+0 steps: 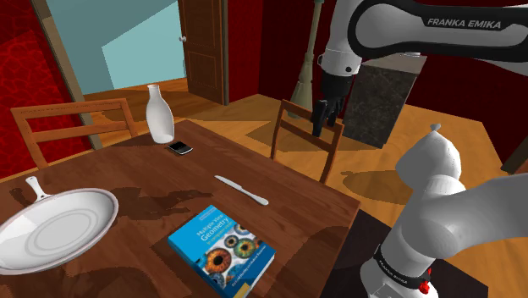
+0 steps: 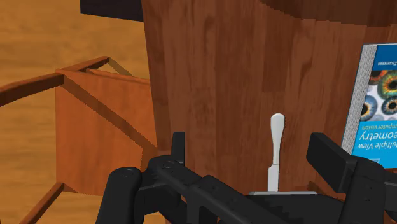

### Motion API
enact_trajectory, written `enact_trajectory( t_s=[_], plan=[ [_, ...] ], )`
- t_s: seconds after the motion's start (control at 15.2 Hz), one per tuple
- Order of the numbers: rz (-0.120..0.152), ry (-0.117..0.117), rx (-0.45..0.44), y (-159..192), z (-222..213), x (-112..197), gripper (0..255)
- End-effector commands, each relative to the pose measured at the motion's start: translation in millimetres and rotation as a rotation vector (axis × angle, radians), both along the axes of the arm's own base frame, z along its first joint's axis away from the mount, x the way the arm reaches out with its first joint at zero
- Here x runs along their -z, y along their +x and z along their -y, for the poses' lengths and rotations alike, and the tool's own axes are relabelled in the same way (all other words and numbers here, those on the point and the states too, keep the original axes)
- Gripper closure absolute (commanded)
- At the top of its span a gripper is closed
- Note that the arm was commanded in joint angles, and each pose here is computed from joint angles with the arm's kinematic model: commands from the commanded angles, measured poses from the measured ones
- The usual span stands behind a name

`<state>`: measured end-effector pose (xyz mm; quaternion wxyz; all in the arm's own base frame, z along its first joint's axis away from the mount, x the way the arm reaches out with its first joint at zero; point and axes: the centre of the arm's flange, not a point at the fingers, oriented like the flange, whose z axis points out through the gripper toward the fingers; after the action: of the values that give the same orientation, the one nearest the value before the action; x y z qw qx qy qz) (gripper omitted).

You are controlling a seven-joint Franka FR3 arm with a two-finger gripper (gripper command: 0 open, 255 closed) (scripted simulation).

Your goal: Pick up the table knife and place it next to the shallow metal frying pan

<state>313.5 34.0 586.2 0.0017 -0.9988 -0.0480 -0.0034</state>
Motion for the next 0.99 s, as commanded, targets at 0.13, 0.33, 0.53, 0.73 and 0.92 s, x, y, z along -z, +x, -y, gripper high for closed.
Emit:
enact_trajectory(
  t_s=[0.13, 0.33, 0.53, 0.73, 0.92],
  plan=[
    [-0.002, 0.002, -0.006, 15, -12, 18, 0],
    [-0.004, 0.005, -0.016, 37, -31, 45, 0],
    [-0.007, 0.009, -0.026, 59, -50, 71, 0],
    [-0.009, 0.012, -0.035, 81, -70, 98, 0],
    [-0.011, 0.015, -0.045, 102, -90, 125, 0]
  ],
)
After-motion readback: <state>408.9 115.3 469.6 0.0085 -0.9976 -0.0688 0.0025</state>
